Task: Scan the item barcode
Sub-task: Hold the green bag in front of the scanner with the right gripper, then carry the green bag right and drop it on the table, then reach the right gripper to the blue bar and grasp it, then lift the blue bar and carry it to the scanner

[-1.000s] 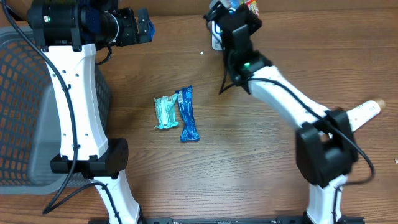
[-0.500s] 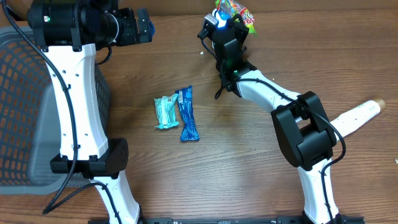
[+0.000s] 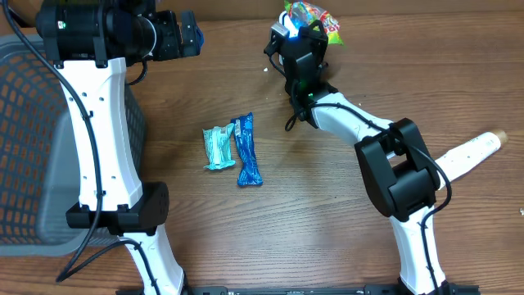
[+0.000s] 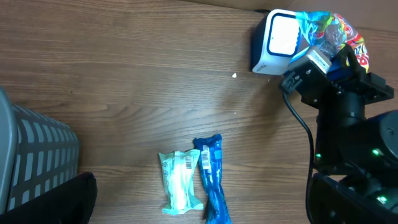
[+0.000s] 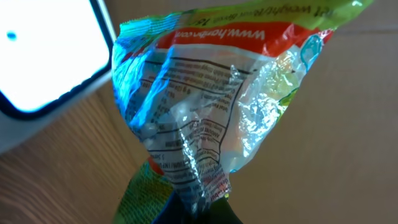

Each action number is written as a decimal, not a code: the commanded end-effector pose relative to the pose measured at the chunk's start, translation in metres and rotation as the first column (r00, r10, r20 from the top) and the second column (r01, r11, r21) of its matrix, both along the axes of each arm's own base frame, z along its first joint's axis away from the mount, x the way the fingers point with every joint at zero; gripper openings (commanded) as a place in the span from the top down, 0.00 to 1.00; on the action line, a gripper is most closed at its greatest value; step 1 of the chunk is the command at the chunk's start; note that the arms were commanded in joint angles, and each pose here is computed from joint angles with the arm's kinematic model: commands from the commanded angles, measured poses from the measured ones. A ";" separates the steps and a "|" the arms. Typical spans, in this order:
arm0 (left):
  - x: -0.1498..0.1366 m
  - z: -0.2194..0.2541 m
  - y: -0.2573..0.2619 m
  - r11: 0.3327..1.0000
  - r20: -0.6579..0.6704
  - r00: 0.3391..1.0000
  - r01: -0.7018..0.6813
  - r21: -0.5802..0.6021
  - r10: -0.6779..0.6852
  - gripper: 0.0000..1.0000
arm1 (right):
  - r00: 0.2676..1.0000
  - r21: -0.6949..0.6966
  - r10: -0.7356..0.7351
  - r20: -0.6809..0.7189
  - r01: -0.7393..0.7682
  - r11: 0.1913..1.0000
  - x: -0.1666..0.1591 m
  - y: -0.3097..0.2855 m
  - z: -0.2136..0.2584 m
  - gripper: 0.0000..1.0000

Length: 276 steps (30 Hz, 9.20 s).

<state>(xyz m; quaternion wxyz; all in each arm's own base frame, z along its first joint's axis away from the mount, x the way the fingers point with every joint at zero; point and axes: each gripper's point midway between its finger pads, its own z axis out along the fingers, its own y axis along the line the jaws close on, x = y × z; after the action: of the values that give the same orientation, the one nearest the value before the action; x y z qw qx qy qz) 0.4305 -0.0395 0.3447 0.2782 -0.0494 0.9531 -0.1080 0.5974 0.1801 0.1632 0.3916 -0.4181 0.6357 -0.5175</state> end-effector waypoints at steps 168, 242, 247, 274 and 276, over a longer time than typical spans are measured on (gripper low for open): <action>-0.005 0.008 -0.004 1.000 0.022 1.000 0.021 -0.001 -0.021 0.00 | 0.649 0.612 0.386 -0.655 0.756 -0.233 -0.159 -0.030 -0.003 0.15; -0.005 0.008 -0.004 1.000 0.022 1.000 0.021 -0.001 -0.021 0.01 | 0.442 0.807 0.865 -0.237 0.585 -0.078 -0.239 0.103 0.099 0.96; -0.005 0.008 -0.004 1.000 0.022 1.000 0.021 -0.001 -0.021 0.00 | 0.515 0.865 0.835 -0.193 0.491 -0.102 -0.253 0.087 0.142 0.96; -0.005 0.008 -0.004 1.000 0.022 1.000 0.021 -0.001 -0.021 0.00 | 0.908 0.913 0.105 -0.406 0.401 0.067 -0.166 -0.015 0.076 0.96; -0.005 0.008 -0.004 1.000 0.022 1.000 0.021 -0.001 -0.021 0.00 | 0.930 0.921 0.048 -0.364 0.352 0.166 -0.153 -0.023 0.074 0.96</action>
<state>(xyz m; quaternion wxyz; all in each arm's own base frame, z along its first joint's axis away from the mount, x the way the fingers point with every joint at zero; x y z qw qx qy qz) 0.4305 -0.0395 0.3447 0.2782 -0.0494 0.9531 -0.1080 0.4120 0.1942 0.2421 0.3479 -0.0930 0.9106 0.2029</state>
